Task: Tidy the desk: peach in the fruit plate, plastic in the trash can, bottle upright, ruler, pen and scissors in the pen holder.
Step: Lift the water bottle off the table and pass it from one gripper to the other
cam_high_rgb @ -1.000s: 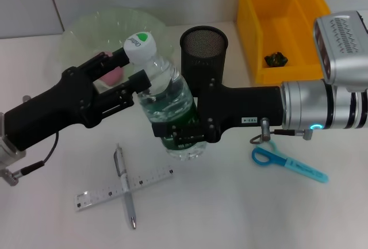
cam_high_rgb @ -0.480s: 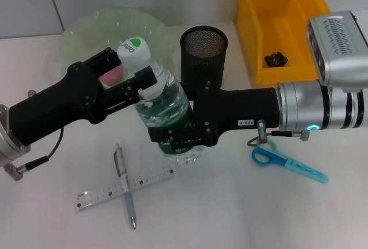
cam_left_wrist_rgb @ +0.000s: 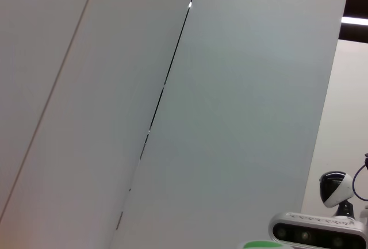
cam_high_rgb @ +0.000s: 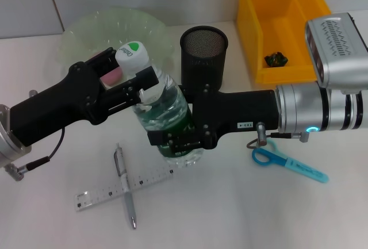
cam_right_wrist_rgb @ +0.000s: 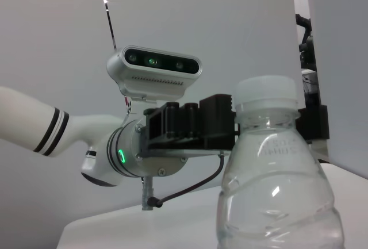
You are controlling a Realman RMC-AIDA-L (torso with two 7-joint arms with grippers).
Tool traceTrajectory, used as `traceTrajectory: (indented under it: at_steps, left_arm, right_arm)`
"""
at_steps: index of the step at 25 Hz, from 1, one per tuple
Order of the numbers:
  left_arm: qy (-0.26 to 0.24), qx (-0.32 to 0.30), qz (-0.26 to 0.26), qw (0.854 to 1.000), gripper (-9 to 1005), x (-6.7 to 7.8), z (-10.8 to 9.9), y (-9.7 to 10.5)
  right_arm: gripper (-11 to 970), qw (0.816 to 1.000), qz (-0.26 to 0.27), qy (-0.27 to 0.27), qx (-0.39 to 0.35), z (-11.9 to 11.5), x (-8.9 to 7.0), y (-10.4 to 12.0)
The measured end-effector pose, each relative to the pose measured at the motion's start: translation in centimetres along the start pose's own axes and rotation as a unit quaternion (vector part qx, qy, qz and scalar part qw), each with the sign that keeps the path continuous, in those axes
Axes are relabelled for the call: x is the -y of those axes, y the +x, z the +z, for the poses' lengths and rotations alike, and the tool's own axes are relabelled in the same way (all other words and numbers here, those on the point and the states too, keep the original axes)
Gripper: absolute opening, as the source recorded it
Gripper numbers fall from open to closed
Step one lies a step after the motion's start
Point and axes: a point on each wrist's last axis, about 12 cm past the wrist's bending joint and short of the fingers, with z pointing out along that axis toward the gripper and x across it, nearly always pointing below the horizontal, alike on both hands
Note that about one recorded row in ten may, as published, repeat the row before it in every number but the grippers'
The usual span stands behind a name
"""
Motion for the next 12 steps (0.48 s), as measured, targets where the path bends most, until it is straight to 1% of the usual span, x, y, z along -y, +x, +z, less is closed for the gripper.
traceTrajectory:
  at_steps: [6,12]
  left_arm:
    - [-0.001,0.0,-0.005,1.0,768,0.06,-0.03,0.19]
    - [0.001,-0.001,-0.007,1.0,703,0.07,0.03,0.25]
  right_arm:
    - [799,1.0,0.0,0.0,-0.001,0.01,-0.01,0.01]
    - [801,1.0,0.0,-0.001,-0.001,0.03,-0.03,0.03]
